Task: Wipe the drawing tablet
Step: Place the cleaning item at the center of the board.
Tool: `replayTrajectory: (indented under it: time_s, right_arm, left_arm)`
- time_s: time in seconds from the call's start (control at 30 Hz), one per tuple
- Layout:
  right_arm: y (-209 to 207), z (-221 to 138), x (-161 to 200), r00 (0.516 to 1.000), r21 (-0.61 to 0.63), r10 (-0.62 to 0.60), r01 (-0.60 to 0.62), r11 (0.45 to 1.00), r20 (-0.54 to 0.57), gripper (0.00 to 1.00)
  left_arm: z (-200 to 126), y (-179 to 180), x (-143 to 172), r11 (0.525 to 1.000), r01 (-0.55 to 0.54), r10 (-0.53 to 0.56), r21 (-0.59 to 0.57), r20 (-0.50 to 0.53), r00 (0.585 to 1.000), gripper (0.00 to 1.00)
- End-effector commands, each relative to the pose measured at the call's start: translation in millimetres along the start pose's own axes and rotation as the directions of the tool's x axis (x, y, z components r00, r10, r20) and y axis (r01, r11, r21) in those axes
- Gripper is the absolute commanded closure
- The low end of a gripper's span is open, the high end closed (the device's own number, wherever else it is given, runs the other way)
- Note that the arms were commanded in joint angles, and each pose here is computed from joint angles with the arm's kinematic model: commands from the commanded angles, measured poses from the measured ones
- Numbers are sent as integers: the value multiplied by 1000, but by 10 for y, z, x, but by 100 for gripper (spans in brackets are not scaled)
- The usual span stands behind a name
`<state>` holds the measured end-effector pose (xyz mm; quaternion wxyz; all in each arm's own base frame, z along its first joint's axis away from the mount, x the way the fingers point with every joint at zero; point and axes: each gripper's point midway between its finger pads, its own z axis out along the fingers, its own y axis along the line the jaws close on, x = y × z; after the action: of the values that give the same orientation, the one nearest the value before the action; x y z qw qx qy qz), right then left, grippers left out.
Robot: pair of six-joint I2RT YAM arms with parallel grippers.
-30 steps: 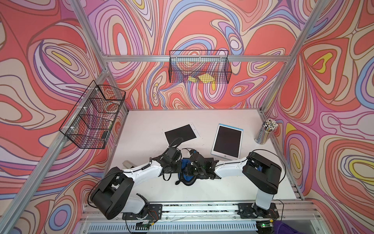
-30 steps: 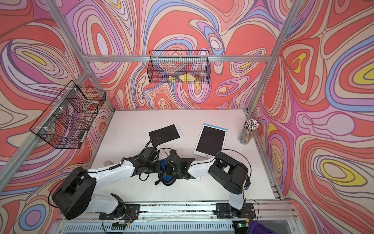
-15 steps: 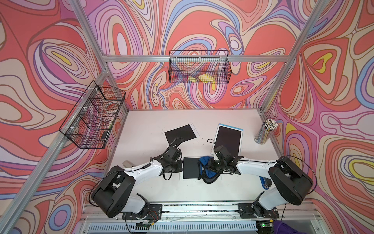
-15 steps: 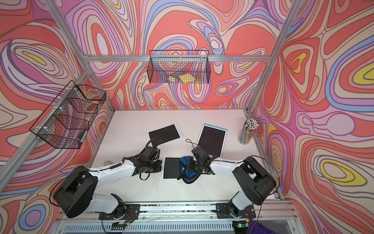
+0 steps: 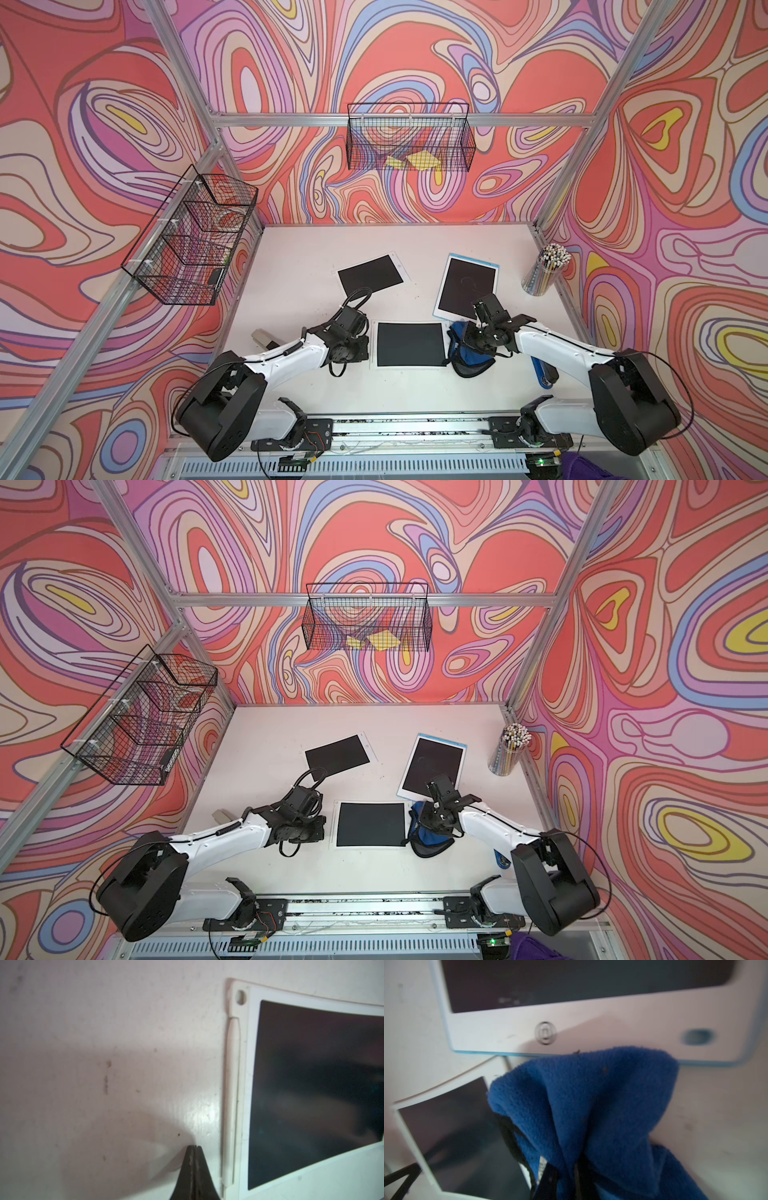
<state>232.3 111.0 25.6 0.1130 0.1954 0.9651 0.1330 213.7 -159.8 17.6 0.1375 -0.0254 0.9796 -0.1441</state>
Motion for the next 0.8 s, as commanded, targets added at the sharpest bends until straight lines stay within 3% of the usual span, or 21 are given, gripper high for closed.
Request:
replayTrajectory:
  time_s: [0.0,0.37,0.47,0.53,0.6,0.67,0.73,0.77]
  right_arm:
    - [-505,-108,109,998,225,58,-56,973,1,100]
    - [-471,-164,-32,997,227,56,-68,971,62,98]
    - [-426,-202,-75,996,206,39,-55,977,80,86]
    - [-381,-228,-108,996,188,16,-33,982,90,65]
    - [-328,-269,-151,995,176,-15,-3,984,98,50]
    - [-258,-307,-183,994,152,-47,31,988,102,48]
    - [-199,-349,-200,992,126,-74,60,990,107,46]
    - [-185,-369,-201,990,120,-84,71,990,109,46]
  left_arm:
    - [-79,215,127,997,17,-20,-79,-46,999,93]
    - [-275,26,-69,1000,3,-3,13,13,1000,76]
    - [-283,-126,-135,993,19,-19,117,5,1000,70]
    - [-273,-214,-189,984,30,-31,173,1,1000,67]
    - [-263,-260,-255,981,31,-32,189,0,1000,65]
    - [-273,-292,-313,982,20,-21,186,2,1000,61]
    - [-312,-352,-382,980,7,-9,198,12,1000,46]
    - [-345,-379,-420,980,0,-5,201,23,1000,43]
